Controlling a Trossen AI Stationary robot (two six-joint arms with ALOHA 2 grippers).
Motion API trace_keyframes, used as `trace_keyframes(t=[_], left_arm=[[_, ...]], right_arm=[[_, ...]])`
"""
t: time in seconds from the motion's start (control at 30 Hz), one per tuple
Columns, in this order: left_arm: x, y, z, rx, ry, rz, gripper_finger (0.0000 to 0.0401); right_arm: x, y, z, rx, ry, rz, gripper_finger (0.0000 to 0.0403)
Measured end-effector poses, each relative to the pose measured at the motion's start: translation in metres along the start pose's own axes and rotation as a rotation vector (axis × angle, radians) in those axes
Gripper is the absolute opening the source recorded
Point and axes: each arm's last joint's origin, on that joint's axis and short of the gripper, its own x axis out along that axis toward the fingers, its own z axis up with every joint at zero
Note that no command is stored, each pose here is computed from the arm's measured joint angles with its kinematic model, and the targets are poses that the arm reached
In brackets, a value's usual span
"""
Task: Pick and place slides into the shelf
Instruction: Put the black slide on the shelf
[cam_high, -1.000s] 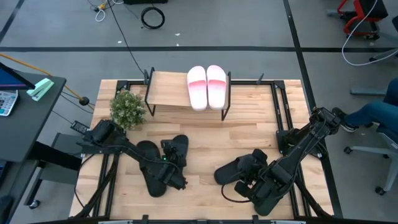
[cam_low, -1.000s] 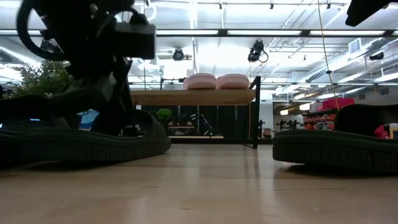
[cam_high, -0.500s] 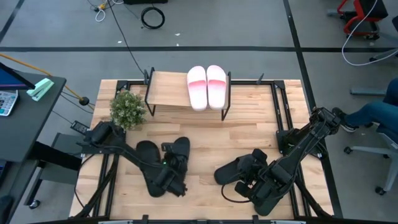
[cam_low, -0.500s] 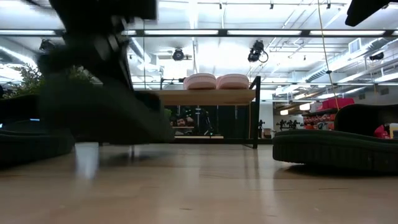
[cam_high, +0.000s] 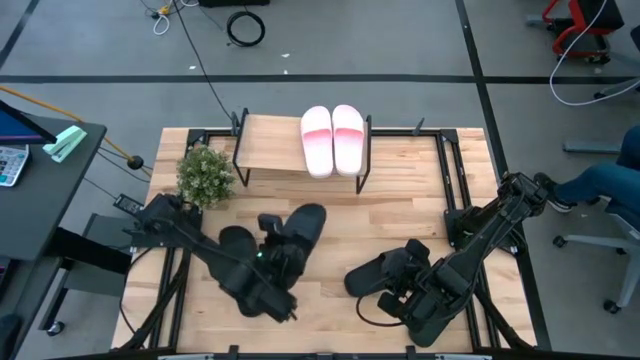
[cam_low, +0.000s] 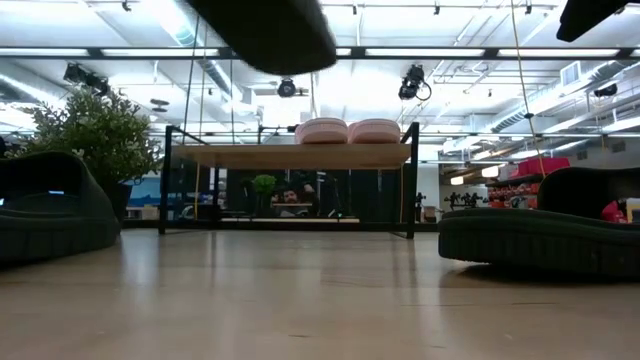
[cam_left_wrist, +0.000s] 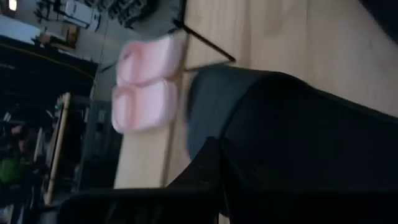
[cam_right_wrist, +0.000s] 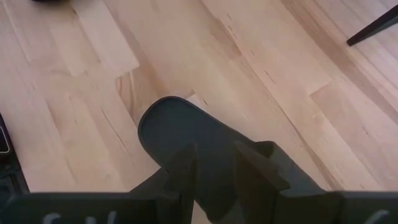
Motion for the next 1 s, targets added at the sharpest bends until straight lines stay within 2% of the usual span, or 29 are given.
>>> trace_keyframes(t=[0.17, 0.3, 0.47, 0.6, 0.7, 0.83, 1.0], left_arm=[[0.003, 0.041, 0.016, 0.011, -0.035, 0.074, 0.0003], [0.022, 0.076, 0.016, -0.037, 0.012, 0.119, 0.0002], [0.051, 0.121, -0.003, -0.107, 0.120, 0.187, 0.0001], [0.075, 0.150, -0.031, -0.158, 0.233, 0.245, 0.0001], [0.095, 0.159, -0.058, -0.155, 0.335, 0.280, 0.0001], [0.118, 0.156, -0.092, -0.136, 0.429, 0.308, 0.0001], [0.141, 0.144, -0.118, -0.108, 0.430, 0.327, 0.0000]], right_arm=[[0.000, 0.000, 0.000, 0.001, -0.001, 0.000, 0.0107], [-0.001, 0.000, -0.001, -0.003, 0.000, 0.003, 0.0107], [-0.004, 0.002, -0.005, -0.016, 0.000, 0.014, 0.0107], [-0.007, 0.003, -0.009, -0.029, 0.000, 0.023, 0.0107], [-0.007, 0.003, -0.010, -0.031, 0.002, 0.024, 0.0107], [-0.007, 0.003, -0.009, -0.030, 0.001, 0.023, 0.0107], [-0.007, 0.003, -0.009, -0.031, 0.000, 0.023, 0.0107]])
